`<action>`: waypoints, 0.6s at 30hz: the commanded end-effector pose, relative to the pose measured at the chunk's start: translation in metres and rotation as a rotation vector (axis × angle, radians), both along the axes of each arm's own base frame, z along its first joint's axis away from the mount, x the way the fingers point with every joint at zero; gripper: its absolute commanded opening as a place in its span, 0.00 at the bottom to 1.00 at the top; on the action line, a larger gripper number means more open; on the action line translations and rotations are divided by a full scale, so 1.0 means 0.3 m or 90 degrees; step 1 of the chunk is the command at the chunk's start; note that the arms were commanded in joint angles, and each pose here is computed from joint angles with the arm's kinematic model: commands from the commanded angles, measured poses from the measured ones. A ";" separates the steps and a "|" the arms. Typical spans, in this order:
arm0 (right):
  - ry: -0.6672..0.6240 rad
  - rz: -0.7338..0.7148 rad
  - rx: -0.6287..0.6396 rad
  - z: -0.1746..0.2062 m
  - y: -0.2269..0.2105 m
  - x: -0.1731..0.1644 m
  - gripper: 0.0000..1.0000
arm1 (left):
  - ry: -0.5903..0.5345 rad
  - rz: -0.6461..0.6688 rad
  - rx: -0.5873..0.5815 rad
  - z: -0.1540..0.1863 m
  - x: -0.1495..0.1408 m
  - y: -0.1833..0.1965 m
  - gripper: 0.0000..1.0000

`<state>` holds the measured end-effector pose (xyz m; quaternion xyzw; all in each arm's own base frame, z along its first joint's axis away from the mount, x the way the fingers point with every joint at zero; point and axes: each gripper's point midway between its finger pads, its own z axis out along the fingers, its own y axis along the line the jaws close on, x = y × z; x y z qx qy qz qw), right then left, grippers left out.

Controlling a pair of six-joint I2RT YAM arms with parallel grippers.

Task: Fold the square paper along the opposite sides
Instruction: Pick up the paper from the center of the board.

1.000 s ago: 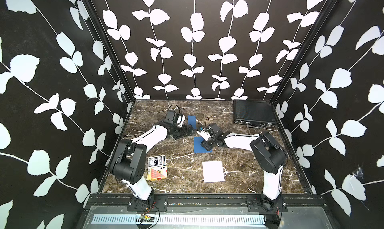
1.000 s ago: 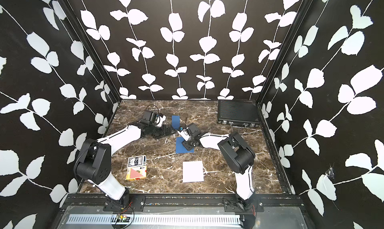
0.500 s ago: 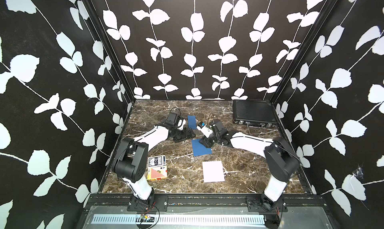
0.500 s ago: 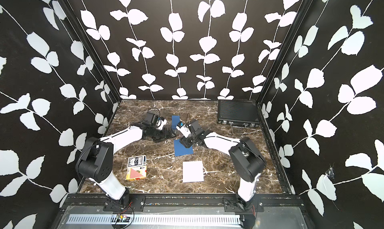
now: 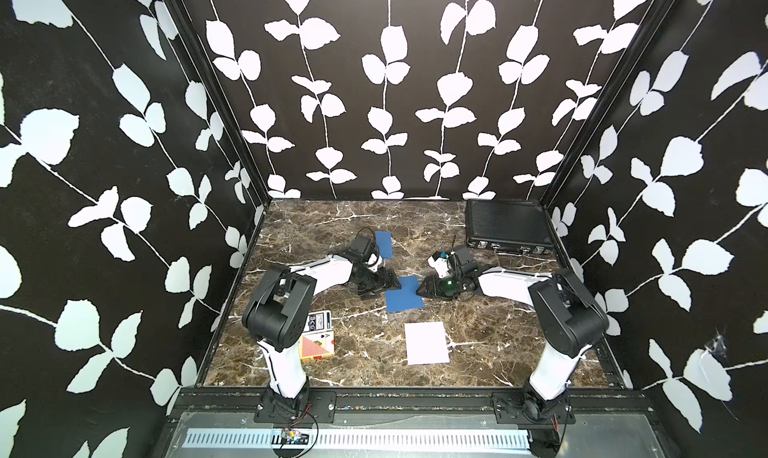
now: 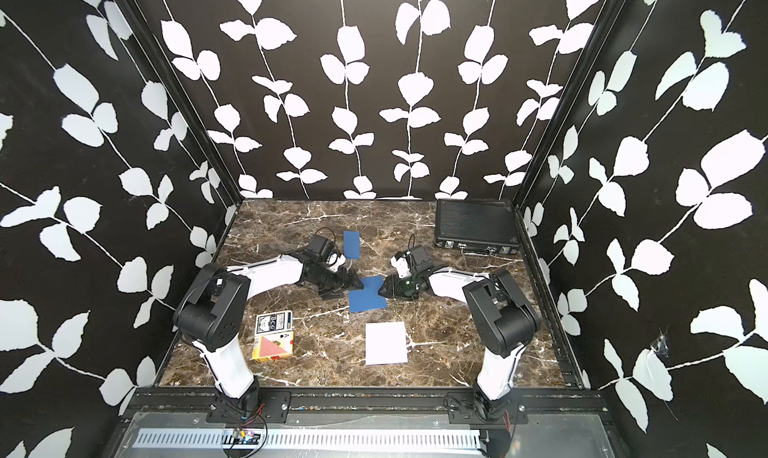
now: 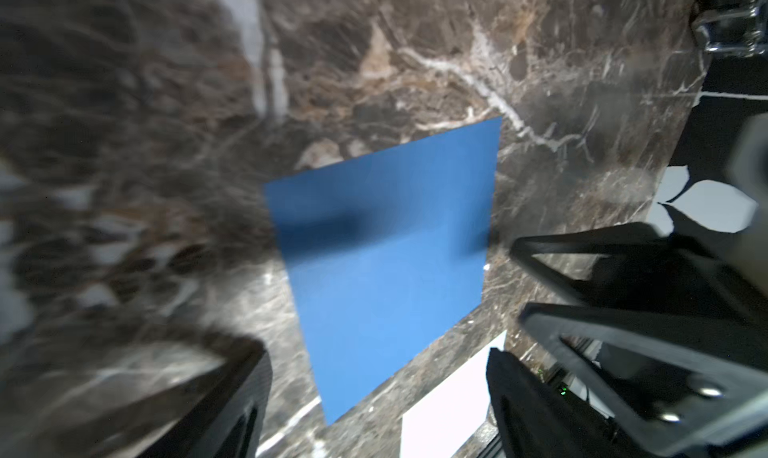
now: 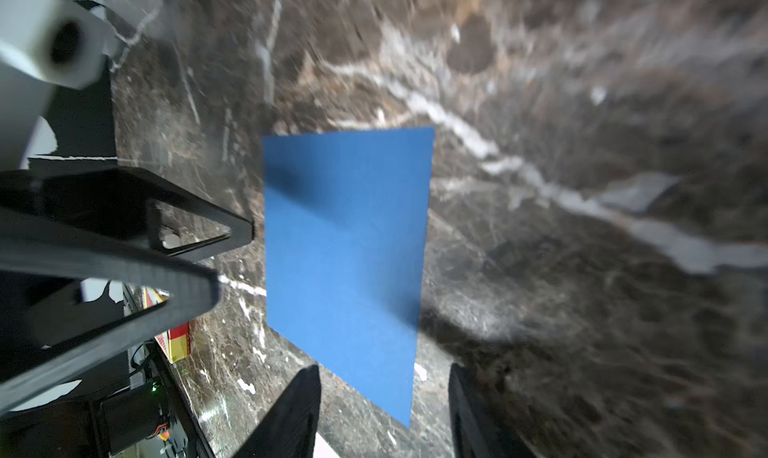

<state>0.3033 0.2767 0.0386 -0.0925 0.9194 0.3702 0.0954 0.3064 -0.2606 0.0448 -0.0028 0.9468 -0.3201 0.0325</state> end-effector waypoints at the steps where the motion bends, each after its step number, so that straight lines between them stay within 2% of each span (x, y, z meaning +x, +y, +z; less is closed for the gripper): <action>1: 0.036 0.018 -0.023 -0.074 -0.016 -0.045 0.52 | 0.029 0.009 0.013 -0.064 -0.002 -0.005 0.87; 7: 0.041 0.039 -0.021 -0.116 0.002 -0.060 0.51 | 0.051 0.008 0.014 -0.113 -0.003 -0.014 0.86; 18: 0.032 0.052 0.003 -0.114 0.054 -0.036 0.51 | 0.025 0.001 0.029 -0.091 0.025 -0.009 0.88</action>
